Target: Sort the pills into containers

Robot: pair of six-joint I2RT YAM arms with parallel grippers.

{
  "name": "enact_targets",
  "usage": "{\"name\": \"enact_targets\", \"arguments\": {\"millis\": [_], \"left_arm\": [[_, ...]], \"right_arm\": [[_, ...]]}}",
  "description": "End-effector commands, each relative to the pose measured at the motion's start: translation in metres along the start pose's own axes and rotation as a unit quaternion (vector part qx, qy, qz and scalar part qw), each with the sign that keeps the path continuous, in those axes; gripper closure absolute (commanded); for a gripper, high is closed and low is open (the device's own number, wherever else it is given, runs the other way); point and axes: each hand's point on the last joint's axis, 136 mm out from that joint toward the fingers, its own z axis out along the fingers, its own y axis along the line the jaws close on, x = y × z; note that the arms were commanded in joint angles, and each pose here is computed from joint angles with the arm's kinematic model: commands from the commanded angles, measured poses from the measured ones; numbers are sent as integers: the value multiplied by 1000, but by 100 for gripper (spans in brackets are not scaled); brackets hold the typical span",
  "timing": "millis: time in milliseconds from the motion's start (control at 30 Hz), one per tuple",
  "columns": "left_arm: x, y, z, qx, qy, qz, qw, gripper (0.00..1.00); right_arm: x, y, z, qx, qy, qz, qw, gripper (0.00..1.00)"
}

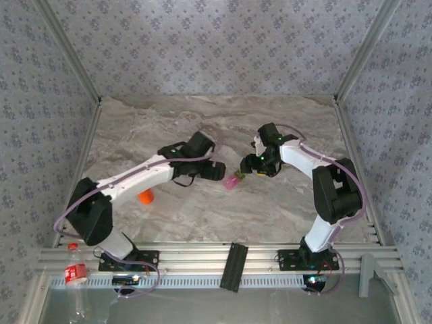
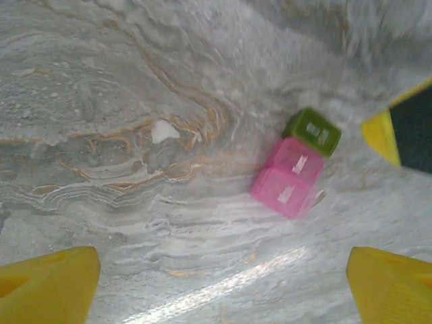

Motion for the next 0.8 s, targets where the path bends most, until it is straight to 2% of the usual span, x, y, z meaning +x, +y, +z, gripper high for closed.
{"name": "enact_targets", "arguments": {"millis": [0,233,633,767], "left_arm": [[6,5,5,-68,16,97,993,10],[13,-14,29,-76,5,151,986,15],[16,-32,49,-46,-29,179,982,16],[19,-34,57,-42,-26,185,981,16]], "right_arm": [[-3,3,11,-9,-1,13,1000,33],[-8,2,17,14,-5,1,1000,33],[-6,-4,31,28,10,7,1000,34],[-3,-6,35,28,14,12,999,34]]}}
